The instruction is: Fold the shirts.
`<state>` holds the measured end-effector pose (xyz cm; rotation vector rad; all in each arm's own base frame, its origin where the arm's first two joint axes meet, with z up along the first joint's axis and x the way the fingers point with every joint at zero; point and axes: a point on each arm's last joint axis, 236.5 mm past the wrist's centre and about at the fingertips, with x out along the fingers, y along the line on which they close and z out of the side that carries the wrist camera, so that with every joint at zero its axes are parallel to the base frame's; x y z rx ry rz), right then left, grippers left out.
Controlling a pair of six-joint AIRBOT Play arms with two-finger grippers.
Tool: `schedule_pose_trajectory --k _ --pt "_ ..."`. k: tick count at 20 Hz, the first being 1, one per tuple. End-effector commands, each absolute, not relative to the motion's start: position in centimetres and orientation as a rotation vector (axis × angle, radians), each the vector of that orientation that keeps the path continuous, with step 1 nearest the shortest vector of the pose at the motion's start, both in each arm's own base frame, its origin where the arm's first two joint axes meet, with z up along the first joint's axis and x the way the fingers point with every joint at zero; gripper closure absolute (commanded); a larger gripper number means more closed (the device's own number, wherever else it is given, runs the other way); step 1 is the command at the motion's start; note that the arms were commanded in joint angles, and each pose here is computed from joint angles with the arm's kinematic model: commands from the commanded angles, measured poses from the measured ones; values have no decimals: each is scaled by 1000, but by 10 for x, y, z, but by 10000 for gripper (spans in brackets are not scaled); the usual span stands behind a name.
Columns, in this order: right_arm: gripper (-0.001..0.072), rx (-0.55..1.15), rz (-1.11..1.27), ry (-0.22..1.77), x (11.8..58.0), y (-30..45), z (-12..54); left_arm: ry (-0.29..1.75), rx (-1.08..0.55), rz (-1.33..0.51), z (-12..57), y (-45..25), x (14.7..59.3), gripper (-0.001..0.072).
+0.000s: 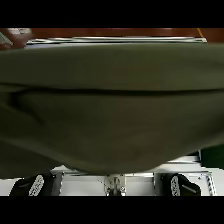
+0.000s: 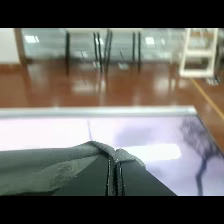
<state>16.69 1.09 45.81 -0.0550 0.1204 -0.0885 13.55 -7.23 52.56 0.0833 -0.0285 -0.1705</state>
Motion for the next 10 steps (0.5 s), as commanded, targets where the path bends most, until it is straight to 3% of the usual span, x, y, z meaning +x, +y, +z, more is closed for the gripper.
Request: schedule_pose_trajectory --k 1,4,6,10 --pt "652 -30 -143 434 156 -7 389 241 48 -164 461 -67 136 669" --pt "652 55 -107 738 175 -19 313 553 -17 -196 375 -53 172 669" --pt "653 122 -80 888 201 -30 255 609 -70 -203 334 -40 218 669" --pt "653 298 83 804 314 -29 179 660 -198 -267 250 -30 319 668"
